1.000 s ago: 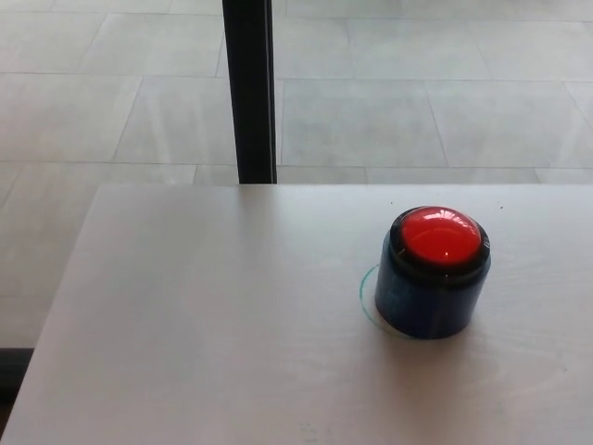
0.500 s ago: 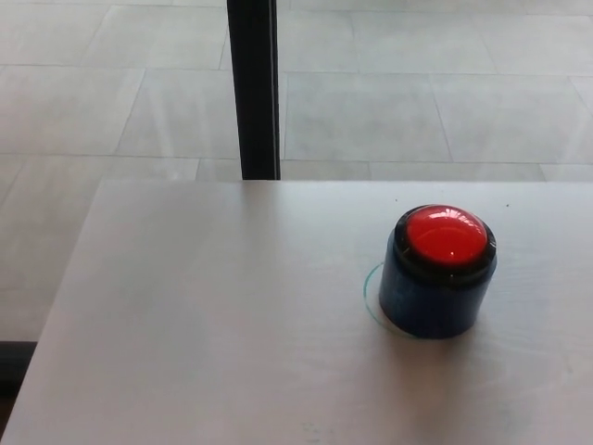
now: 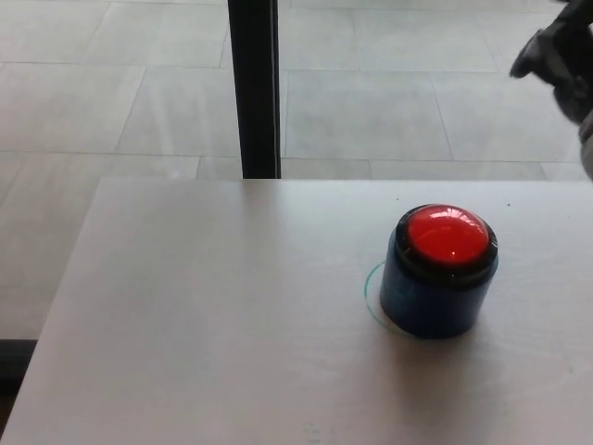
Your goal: The robot uses its right hand to press the red button kept in the middle of the desk
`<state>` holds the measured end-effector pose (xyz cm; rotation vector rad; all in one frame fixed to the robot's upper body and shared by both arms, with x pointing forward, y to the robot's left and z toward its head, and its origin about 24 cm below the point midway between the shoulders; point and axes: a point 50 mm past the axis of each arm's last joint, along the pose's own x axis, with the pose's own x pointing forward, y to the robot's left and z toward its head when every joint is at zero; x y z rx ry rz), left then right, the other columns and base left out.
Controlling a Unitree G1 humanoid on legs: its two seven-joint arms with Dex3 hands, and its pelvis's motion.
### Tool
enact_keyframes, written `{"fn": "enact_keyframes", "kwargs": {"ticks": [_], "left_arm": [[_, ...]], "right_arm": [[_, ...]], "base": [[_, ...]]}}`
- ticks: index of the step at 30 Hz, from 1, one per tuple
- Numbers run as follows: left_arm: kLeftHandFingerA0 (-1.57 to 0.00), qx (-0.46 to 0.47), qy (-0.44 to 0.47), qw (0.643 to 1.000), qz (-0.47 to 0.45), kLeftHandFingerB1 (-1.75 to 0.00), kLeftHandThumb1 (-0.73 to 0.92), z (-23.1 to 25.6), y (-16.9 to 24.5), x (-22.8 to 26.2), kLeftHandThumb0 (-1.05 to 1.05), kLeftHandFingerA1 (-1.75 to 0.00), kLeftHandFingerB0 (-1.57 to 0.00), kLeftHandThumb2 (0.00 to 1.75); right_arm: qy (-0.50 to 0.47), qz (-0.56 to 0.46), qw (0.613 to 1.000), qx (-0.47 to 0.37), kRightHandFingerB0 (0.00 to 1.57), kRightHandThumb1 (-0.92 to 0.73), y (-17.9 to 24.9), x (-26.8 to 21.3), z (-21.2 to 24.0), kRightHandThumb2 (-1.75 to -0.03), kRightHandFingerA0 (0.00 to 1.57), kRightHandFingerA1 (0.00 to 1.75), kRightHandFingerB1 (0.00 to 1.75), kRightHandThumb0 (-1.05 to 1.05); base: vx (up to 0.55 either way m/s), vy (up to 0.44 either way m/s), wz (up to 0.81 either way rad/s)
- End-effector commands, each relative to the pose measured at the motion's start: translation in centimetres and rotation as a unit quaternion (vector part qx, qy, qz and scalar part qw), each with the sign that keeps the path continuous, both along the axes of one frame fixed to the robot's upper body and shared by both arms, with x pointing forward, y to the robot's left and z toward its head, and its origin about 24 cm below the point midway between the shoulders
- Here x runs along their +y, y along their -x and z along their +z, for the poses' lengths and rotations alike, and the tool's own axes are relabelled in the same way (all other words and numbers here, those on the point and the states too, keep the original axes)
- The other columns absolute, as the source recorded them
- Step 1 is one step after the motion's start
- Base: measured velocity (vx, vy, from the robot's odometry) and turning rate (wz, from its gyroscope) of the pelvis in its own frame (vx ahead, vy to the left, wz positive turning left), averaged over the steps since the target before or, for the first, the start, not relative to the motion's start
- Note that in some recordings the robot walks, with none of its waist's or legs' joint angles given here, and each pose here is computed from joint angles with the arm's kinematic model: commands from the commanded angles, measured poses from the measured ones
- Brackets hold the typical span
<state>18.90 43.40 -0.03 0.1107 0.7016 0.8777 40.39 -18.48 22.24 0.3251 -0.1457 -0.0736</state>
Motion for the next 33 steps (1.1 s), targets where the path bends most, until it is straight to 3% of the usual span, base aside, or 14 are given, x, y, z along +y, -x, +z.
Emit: {"fn": "enact_keyframes", "kwargs": {"ticks": [1,2,9,13,14,15,18,19,20,21,27,28,29,33], "left_arm": [[-0.17,-0.015,0.008,1.0,0.016,-0.51,0.8,0.4,0.6,0.7,-0.54,-0.93,0.0,1.15],[-0.17,-0.009,0.006,1.0,0.018,-0.46,0.8,0.3,0.5,0.6,-0.5,-1.05,0.0,1.14],[-0.28,0.007,-0.005,1.0,0.011,-0.62,0.73,0.3,0.5,0.6,-0.52,-0.81,0.0,1.28],[-0.33,-0.006,0.0,1.0,0.018,-0.64,0.74,0.3,0.4,0.5,-0.52,-0.87,0.0,1.27],[-0.23,-0.007,0.002,1.0,0.02,-0.61,0.8,0.2,0.4,0.5,-0.51,-1.17,0.0,1.14],[-0.31,-0.008,0.003,1.0,0.02,-0.64,0.75,0.3,0.3,0.5,-0.52,-0.86,0.0,1.27],[-0.25,-0.008,0.006,1.0,0.018,-0.63,0.73,0.4,0.2,0.5,-0.52,-0.81,0.0,1.29],[-0.22,-0.004,0.002,1.0,0.016,-0.61,0.82,0.3,0.3,0.5,-0.51,-1.13,0.0,1.12],[-0.16,-0.001,-0.001,1.0,0.016,-0.56,0.81,0.3,0.3,0.5,-0.51,-1.05,0.0,1.11],[-0.38,0.007,-0.009,1.0,0.012,-0.63,0.73,0.4,0.3,0.5,-0.52,-0.89,0.0,1.27],[-0.27,0.003,0.002,1.0,0.014,-0.64,0.77,0.4,0.2,0.5,-0.51,-0.86,0.0,1.24],[-0.22,0.004,-0.002,1.0,0.012,-0.54,0.82,0.3,0.2,0.4,-0.51,-1.07,0.0,1.14],[-0.34,0.006,-0.006,1.0,0.012,-0.62,0.73,0.3,0.2,0.4,-0.49,-0.87,0.0,1.27],[-0.3,0.001,0.003,1.0,0.014,-0.63,0.73,0.4,0.1,0.4,-0.52,-0.83,0.0,1.28]], "right_arm": [[0.027,0.031,0.999,0.021,0.72,-0.62,-0.1,1.7,-1.8,-1.04,1.02,1.75,1.7,-0.34],[0.035,0.05,0.998,0.021,0.74,-0.69,0.0,2.4,-2.5,-0.91,1.02,1.75,1.71,-0.36],[0.065,0.069,0.994,0.052,0.74,-0.37,0.7,3.8,-6.5,-1.38,1.0,1.75,1.71,-0.27],[0.099,0.082,0.989,0.078,0.67,-0.44,1.3,4.1,-9.1,-1.3,0.99,1.75,1.74,-0.29],[0.108,0.082,0.988,0.08,0.66,-0.44,1.4,4.1,-9.4,-1.31,0.99,1.75,1.75,-0.28],[0.115,0.083,0.986,0.083,0.66,-0.44,1.4,4.1,-9.8,-1.29,1.0,1.75,1.74,-0.29],[0.114,0.081,0.986,0.091,0.66,-0.47,1.5,4.1,-10.3,-1.25,1.0,1.75,1.71,-0.29],[0.114,0.082,0.985,0.097,0.7,-0.57,1.6,4.1,-10.7,-1.15,0.96,1.75,1.62,-0.3],[0.113,0.082,0.985,0.104,0.65,-0.61,1.8,4.2,-11.3,-1.1,0.99,1.75,1.69,-0.28],[0.119,0.083,0.984,0.105,0.65,-0.6,1.9,4.2,-11.7,-1.13,0.99,1.75,1.7,-0.29],[0.117,0.074,0.982,0.131,0.71,-0.6,2.2,4.2,-13.2,-1.12,0.95,1.75,1.62,-0.32],[0.116,0.075,0.981,0.133,0.67,-0.59,2.3,4.2,-13.6,-1.1,0.98,1.75,1.69,-0.3],[0.116,0.076,0.981,0.137,0.68,-0.6,2.4,4.2,-13.9,-1.08,0.98,1.75,1.7,-0.3],[0.132,0.072,0.976,0.158,0.74,-0.61,2.8,4.3,-15.2,-1.09,0.99,1.75,1.61,-0.34]], "base": [[0.0,0.0,0.0],[0.0,0.0,0.0],[0.0,0.0,0.0],[0.0,0.0,0.0],[0.0,0.0,0.0],[0.0,0.0,0.0],[0.0,0.0,0.0],[0.0,0.0,0.0],[0.0,0.0,0.0],[0.0,0.0,0.0],[0.0,0.0,0.0],[0.0,0.0,0.0],[0.0,0.0,0.0],[0.0,0.0,0.0]]}}
